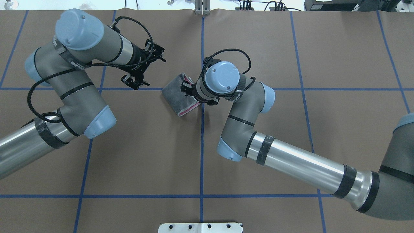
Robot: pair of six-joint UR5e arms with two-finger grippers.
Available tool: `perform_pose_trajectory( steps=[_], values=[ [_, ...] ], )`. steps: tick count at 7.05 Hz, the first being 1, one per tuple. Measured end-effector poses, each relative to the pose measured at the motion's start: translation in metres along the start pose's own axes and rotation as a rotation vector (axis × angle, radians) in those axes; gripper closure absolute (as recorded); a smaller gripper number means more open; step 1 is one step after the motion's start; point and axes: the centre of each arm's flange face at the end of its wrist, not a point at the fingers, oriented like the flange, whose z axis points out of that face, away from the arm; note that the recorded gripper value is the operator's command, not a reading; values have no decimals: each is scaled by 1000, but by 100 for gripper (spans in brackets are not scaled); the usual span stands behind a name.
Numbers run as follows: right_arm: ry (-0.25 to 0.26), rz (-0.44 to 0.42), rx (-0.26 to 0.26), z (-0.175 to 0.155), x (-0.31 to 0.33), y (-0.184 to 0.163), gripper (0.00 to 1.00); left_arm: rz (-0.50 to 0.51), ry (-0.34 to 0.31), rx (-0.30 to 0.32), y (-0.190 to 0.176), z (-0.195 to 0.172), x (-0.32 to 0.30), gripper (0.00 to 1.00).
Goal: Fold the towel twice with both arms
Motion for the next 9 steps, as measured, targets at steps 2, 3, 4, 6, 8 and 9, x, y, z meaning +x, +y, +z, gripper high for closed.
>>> perform_pose_trajectory(
  steps=[2,3,4,6,8,9],
  values=[
    [4,-1,-3,2,0,3,52,0,0,0,0,0,0,0],
    [4,-1,-5,3,0,4,64,0,0,0,0,0,0,0],
    [4,0,-5,3,0,5,76,0,-1,0,0,0,0,0],
    [6,1,-5,4,2,5,93,0,1,0,0,0,1,0],
    [2,-1,-4,2,3,5,94,-1,-1,0,1,1,0,0],
    [-3,-1,-1,-2,2,2,94,-2,-2,0,2,2,0,0]
  ],
)
